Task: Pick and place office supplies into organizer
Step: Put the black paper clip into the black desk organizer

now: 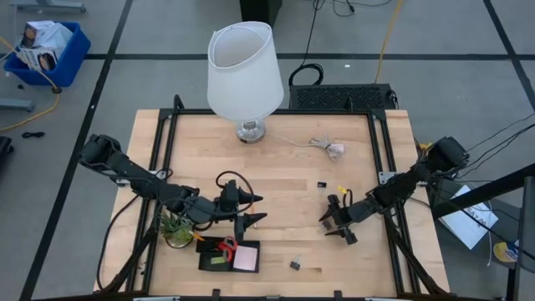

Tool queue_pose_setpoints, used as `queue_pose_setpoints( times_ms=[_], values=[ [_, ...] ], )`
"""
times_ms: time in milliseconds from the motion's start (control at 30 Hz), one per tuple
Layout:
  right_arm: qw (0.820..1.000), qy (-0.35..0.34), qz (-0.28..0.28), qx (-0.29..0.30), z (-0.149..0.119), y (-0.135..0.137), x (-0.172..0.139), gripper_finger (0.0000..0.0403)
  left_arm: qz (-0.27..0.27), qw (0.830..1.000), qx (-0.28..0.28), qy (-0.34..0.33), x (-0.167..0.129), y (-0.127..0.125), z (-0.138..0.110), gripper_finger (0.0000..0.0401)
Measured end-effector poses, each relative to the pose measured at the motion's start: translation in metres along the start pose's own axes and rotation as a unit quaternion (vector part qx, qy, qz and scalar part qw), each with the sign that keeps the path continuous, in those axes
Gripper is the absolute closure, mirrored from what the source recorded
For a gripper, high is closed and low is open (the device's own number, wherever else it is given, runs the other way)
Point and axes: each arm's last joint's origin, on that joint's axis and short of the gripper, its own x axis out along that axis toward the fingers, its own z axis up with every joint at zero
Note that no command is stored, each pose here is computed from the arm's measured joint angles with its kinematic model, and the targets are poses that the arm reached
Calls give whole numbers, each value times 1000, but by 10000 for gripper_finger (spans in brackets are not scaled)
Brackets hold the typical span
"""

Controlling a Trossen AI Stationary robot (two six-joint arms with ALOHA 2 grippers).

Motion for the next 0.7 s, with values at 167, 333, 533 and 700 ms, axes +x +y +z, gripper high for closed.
queue_pose_setpoints(
  times_ms=[167,333,533,700],
  values=[
    [1000,-20,5,-3,3,1,0,166,0,1000,0,0,0,0,0,128],
    [999,-18,6,-38,3,1,0,210,0,1000,-1,0,0,0,0,128],
    [998,-28,10,-46,5,1,0,258,0,1000,1,0,0,0,0,128],
    [996,-80,14,-42,15,3,-2,255,0,1000,1,0,0,0,0,128]
  ],
)
